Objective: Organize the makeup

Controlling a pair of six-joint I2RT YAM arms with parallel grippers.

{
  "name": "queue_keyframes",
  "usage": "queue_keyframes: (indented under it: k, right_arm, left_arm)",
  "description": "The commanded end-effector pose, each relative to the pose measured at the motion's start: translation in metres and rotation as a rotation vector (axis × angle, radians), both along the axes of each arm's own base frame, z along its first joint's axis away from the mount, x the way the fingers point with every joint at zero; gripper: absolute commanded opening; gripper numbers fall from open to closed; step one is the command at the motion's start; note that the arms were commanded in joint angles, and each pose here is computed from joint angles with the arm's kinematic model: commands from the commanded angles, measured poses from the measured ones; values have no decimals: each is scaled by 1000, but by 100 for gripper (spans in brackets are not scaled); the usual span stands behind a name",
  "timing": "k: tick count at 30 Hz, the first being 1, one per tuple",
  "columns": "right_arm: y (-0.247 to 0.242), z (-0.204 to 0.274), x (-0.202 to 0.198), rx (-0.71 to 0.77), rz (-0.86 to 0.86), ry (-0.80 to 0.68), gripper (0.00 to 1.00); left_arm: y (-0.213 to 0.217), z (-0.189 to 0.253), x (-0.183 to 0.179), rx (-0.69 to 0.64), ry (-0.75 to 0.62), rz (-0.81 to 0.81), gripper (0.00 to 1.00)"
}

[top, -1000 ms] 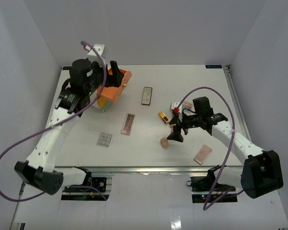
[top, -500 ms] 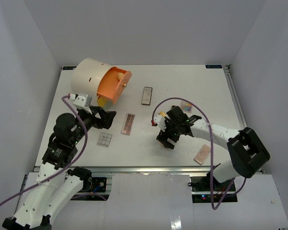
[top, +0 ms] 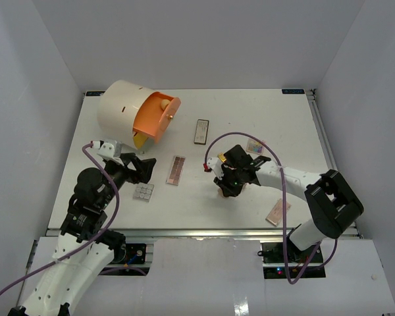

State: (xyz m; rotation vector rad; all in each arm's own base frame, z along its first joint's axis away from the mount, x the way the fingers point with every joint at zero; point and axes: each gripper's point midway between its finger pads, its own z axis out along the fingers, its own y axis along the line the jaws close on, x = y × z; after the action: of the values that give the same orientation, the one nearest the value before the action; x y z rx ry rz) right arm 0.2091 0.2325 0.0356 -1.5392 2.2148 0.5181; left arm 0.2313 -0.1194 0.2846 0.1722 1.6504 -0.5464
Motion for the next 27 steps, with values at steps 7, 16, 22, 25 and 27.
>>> queue_keyframes:
  k: [7, 16, 22, 25, 27]
  right_arm:
    - [67, 141, 14, 378, 359, -242, 11]
    - [101, 220, 12, 595, 428, -273, 11]
    - [111, 250, 5, 687, 437, -251, 12]
    - [113, 256, 2, 713, 440, -240, 12]
    - [113, 258, 1, 723, 441, -236, 12]
  left_arm:
    - [-68, 5, -29, -127, 65, -419, 86]
    - [-96, 28, -29, -412, 177, -537, 80]
    - [-108, 22, -9, -490, 291, -531, 75]
    - [-114, 18, 0, -512, 331, -527, 74]
    - [-117, 17, 4, -520, 336, -530, 73]
